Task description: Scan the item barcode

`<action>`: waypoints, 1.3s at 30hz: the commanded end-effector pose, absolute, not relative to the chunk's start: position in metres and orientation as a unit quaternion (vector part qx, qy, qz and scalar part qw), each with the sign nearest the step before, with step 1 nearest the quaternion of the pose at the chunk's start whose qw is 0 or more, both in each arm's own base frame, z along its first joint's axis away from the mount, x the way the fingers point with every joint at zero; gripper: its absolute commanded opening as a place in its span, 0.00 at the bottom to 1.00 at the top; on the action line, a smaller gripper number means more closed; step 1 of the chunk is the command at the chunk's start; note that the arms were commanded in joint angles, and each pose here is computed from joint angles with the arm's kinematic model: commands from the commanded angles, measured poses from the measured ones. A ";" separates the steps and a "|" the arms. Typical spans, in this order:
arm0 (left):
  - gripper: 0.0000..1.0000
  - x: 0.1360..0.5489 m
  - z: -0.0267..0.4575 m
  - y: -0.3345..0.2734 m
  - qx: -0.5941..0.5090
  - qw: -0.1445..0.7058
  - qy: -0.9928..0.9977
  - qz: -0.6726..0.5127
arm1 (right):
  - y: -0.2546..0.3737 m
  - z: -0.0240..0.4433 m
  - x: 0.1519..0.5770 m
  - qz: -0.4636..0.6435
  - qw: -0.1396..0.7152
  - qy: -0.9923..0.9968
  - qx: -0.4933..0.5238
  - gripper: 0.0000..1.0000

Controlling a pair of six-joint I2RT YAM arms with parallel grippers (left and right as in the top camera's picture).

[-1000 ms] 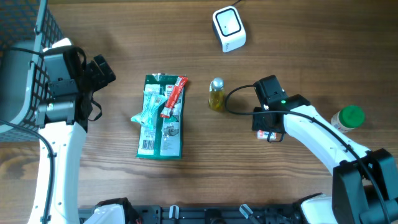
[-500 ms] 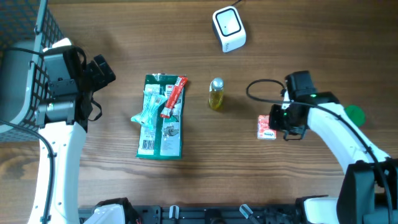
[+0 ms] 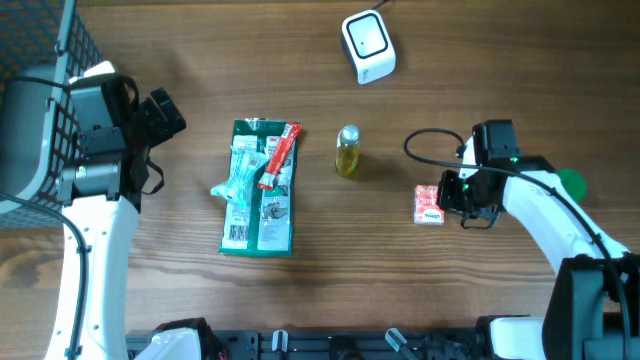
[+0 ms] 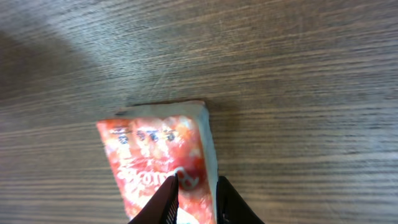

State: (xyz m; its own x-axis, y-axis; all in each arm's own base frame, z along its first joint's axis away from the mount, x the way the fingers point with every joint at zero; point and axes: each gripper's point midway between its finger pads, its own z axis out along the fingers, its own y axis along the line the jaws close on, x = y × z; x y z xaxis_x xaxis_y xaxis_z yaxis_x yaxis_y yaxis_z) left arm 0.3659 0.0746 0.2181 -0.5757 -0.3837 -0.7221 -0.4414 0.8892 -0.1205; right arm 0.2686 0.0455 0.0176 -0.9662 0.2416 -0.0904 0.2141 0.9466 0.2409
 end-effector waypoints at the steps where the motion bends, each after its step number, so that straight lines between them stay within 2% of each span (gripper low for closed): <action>1: 1.00 0.367 0.221 0.079 -0.233 0.402 0.885 0.043 | 0.049 0.010 0.263 0.129 0.064 0.982 0.119 0.21; 7: 1.00 0.367 0.221 0.079 -0.233 0.402 0.885 0.043 | 0.049 -0.004 0.259 0.132 0.076 0.981 0.118 0.19; 10: 1.00 0.367 0.221 0.079 -0.233 0.402 0.885 0.043 | 0.049 -0.009 0.255 0.132 0.076 0.981 0.118 0.14; 12: 1.00 0.367 0.222 0.079 -0.233 0.402 0.884 0.043 | 0.049 -0.009 0.254 0.132 0.074 0.981 0.118 0.14; 15: 1.00 0.367 0.221 0.079 -0.233 0.402 0.885 0.043 | 0.049 -0.009 0.254 0.132 0.073 0.982 0.118 0.20; 18: 1.00 0.367 0.221 0.079 -0.233 0.402 0.885 0.043 | 0.049 -0.007 0.257 0.134 0.077 0.981 0.118 0.10; 20: 1.00 0.367 0.221 0.079 -0.233 0.402 0.885 0.043 | 0.056 0.003 0.265 0.153 0.085 0.979 0.108 0.09; 22: 1.00 0.367 0.222 0.079 -0.233 0.402 0.884 0.043 | 0.060 0.017 0.275 0.165 0.095 0.976 0.105 0.12; 27: 1.00 0.367 0.221 0.079 -0.233 0.402 0.885 0.043 | 0.061 0.041 0.280 0.170 0.101 0.976 0.093 0.27; 28: 1.00 0.367 0.221 0.079 -0.233 0.402 0.885 0.043 | 0.062 0.041 0.279 0.171 0.099 0.976 0.093 0.36; 30: 1.00 0.367 0.221 0.079 -0.233 0.402 0.885 0.043 | 0.062 0.040 0.276 0.171 0.091 0.976 0.094 0.43; 33: 1.00 0.367 0.222 0.079 -0.233 0.402 0.884 0.043 | 0.062 0.039 0.272 0.170 0.085 0.977 0.093 0.42; 35: 1.00 0.367 0.221 0.079 -0.233 0.402 0.885 0.043 | 0.062 0.038 0.272 0.169 0.085 0.978 0.087 0.36; 39: 1.00 0.367 0.221 0.079 -0.233 0.402 0.885 0.043 | 0.061 0.034 0.268 0.167 0.079 0.979 0.085 0.34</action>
